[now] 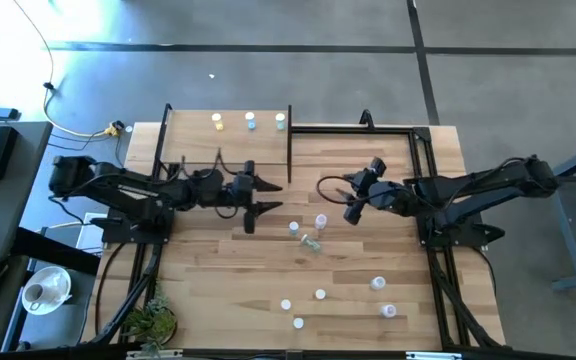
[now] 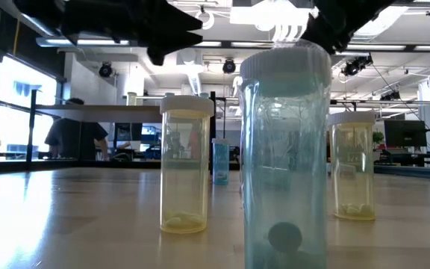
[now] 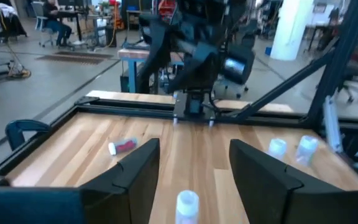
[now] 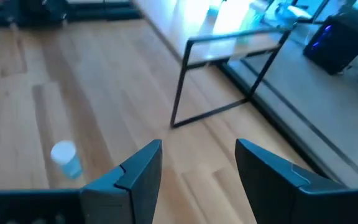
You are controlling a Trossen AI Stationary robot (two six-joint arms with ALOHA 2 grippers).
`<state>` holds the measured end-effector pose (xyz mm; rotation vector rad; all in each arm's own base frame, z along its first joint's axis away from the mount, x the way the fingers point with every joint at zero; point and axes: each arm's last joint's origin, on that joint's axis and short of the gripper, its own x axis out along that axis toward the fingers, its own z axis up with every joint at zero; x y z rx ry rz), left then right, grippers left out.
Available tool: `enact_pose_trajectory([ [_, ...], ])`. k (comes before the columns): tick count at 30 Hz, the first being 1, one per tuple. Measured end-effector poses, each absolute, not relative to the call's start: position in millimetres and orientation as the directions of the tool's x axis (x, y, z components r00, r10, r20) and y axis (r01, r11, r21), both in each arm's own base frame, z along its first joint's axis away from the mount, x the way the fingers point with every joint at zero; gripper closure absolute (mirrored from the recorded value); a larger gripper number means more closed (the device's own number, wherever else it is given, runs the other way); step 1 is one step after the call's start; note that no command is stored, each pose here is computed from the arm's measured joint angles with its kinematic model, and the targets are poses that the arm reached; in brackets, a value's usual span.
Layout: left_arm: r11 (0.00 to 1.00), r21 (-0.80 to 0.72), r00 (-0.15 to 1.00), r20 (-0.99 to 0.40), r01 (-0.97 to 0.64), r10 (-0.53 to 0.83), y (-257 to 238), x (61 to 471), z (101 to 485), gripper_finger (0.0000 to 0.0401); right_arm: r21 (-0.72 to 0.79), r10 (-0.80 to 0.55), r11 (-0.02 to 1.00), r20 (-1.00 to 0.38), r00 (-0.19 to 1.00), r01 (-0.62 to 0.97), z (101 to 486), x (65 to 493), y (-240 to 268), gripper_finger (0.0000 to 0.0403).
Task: Pick and place medicine bottles onto shelf by color
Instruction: Put the top white pill bottle on the shelf
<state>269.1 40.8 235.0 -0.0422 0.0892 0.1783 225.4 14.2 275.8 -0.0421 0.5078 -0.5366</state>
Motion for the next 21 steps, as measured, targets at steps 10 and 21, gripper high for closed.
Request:
enact_pose_trajectory([
  [10, 0.985, 0.043, 0.967, -0.187, -0.166, 0.171, 48.2, 325.0, 220.3, 0.0217, -0.16, -0.501, 0.863, -0.404, 0.765, 0.48, 299.8, 228.7, 14.5, 0.0208],
  [21, 0.993, -0.02, 0.965, -0.242, -0.115, 0.106, 49.2, 368.3, 203.0, 0.0193, -0.167, -0.501, 0.863, -0.4, 0.767, 0.477, 304.0, 228.8, 14.5, 0.0208],
])
